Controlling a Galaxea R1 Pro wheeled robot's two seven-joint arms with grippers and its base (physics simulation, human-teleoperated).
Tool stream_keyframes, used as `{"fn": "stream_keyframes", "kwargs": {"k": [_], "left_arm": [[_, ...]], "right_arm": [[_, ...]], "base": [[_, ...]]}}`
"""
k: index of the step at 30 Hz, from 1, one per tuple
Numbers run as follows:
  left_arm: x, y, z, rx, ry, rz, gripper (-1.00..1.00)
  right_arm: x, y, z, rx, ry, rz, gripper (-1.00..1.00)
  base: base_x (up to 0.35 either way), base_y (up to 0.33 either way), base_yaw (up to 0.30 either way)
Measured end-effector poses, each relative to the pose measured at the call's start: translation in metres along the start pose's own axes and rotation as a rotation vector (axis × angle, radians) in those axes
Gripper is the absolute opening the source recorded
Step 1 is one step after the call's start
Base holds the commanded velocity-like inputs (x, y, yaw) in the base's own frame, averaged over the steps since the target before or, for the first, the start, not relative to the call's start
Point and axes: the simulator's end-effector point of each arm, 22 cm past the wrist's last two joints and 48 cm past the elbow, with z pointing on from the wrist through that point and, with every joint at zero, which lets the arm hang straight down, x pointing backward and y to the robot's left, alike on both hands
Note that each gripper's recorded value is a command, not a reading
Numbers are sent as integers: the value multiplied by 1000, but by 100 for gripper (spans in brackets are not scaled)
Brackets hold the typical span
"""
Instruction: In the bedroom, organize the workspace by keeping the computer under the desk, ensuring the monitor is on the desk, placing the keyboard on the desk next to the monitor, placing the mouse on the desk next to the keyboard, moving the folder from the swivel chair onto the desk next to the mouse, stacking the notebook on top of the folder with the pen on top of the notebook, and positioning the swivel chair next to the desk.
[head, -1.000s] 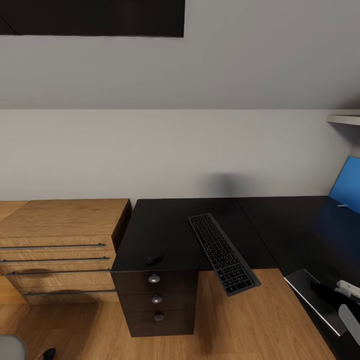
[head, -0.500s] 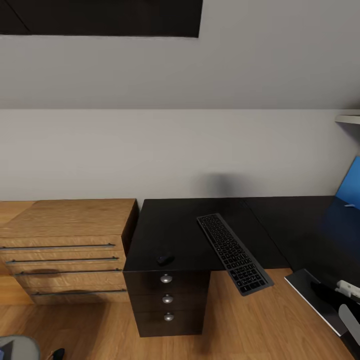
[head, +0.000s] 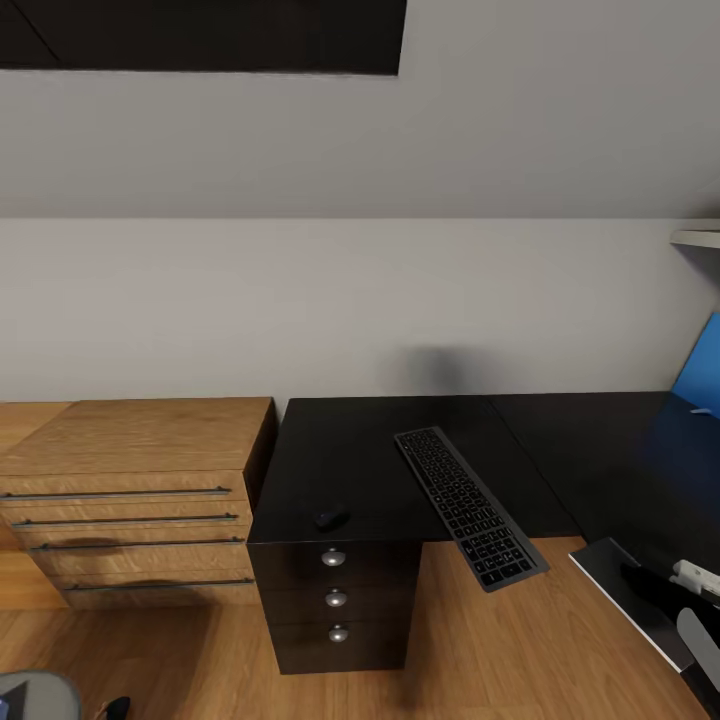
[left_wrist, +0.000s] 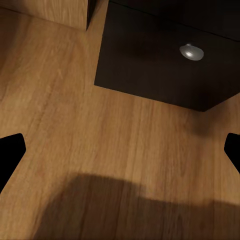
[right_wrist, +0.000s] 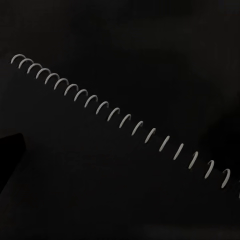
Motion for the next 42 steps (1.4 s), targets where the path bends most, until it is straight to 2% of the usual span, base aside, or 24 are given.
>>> {"fn": "stream_keyframes", "kwargs": {"k": [29, 42], "left_arm": [[1, 1, 0, -4, 4, -2, 100], [1, 1, 0, -3, 6, -3, 100]], "right_arm": [[1, 0, 0, -2, -1, 13, 100], [-1, -8, 2, 13, -42, 18, 100]], "base": [[-18, 0, 0], [0, 0, 0]]}}
